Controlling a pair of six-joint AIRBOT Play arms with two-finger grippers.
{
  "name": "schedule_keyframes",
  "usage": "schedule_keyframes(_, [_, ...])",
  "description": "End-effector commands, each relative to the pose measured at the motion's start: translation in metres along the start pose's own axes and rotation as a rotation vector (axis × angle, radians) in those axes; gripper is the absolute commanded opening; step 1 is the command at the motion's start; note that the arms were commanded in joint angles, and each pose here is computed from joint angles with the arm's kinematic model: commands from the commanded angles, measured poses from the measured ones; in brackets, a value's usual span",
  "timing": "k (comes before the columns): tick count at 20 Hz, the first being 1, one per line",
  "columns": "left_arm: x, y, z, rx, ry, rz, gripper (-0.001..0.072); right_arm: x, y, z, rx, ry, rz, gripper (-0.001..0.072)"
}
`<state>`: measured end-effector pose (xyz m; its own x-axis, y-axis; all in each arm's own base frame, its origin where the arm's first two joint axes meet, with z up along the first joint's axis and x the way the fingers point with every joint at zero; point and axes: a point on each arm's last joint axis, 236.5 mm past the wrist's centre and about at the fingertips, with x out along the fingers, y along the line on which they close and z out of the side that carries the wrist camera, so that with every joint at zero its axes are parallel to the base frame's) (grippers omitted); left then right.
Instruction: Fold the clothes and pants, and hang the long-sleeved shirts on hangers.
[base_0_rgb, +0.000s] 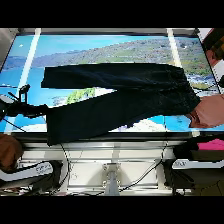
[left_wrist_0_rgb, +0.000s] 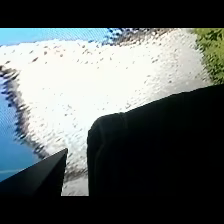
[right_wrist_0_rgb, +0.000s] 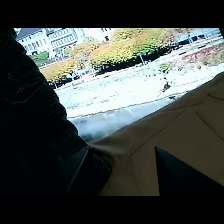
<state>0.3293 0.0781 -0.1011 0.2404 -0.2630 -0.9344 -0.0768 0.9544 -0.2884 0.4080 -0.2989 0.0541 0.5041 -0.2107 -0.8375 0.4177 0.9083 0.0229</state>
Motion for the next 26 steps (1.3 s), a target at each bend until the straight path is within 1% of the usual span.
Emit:
schedule_keyframes(1, [0.016, -0.019, 0.012, -0.015, -0.040, -0.114, 0.0543, -0.001, 0.003, -0.001, 0.008, 0.006, 0.014, 0.0447])
schedule_keyframes(2, [0.018, -0.021, 0.014, -0.017, -0.050, -0.125, 0.0397, -0.001, 0.004, -0.002, 0.008, 0.008, 0.015, 0.0447])
schedule_keyframes(3, [0.020, -0.020, 0.015, -0.023, -0.053, -0.125, 0.0211, -0.001, 0.004, -0.002, 0.008, 0.010, 0.016, 0.0447])
schedule_keyframes(4, [0.020, -0.019, 0.016, -0.023, -0.055, -0.123, 0.0075, -0.001, 0.004, -0.003, 0.009, 0.012, 0.018, 0.0447])
schedule_keyframes(5, [0.020, -0.019, 0.016, -0.022, -0.057, -0.121, 0.0022, -0.001, 0.004, -0.003, 0.009, 0.014, 0.019, 0.0446])
schedule_keyframes(8, [0.013, -0.016, 0.028, -0.007, -0.084, -0.105, 0.0022, -0.001, 0.008, -0.006, 0.015, 0.025, 0.034, 0.0446])
schedule_keyframes(10, [-0.004, -0.008, 0.060, 0.020, -0.166, -0.065, 0.0022, -0.001, 0.009, -0.007, 0.016, 0.028, 0.038, 0.0446])
schedule_keyframes(13, [-0.044, 0.012, 0.125, 0.060, -0.360, 0.046, 0.0021, -0.001, 0.010, -0.008, 0.016, 0.035, 0.040, 0.0446])
schedule_keyframes(15, [-0.064, 0.026, 0.153, 0.068, -0.464, 0.121, 0.0022, -0.001, 0.010, -0.010, 0.016, 0.044, 0.043, 0.0446])
schedule_keyframes(19, [-0.067, 0.042, 0.173, 0.056, -0.545, 0.191, 0.0022, -0.002, 0.015, -0.017, 0.019, 0.072, 0.061, 0.0446])
schedule_keyframes(23, [-0.069, 0.054, 0.186, 0.047, -0.602, 0.242, 0.0023, -0.004, 0.037, -0.022, 0.056, 0.097, 0.153, 0.0446])
schedule_keyframes(24, [-0.071, 0.055, 0.188, 0.046, -0.613, 0.250, 0.0039, -0.006, 0.043, -0.024, 0.063, 0.109, 0.178, 0.0446])
schedule_keyframes(25, [-0.072, 0.056, 0.188, 0.046, -0.617, 0.252, 0.0347, -0.007, 0.048, -0.028, 0.046, 0.123, 0.201, 0.0446])
schedule_keyframes(26, [-0.074, 0.055, 0.189, 0.043, -0.622, 0.253, 0.0694, -0.009, 0.054, -0.032, -0.006, 0.139, 0.229, 0.0446])
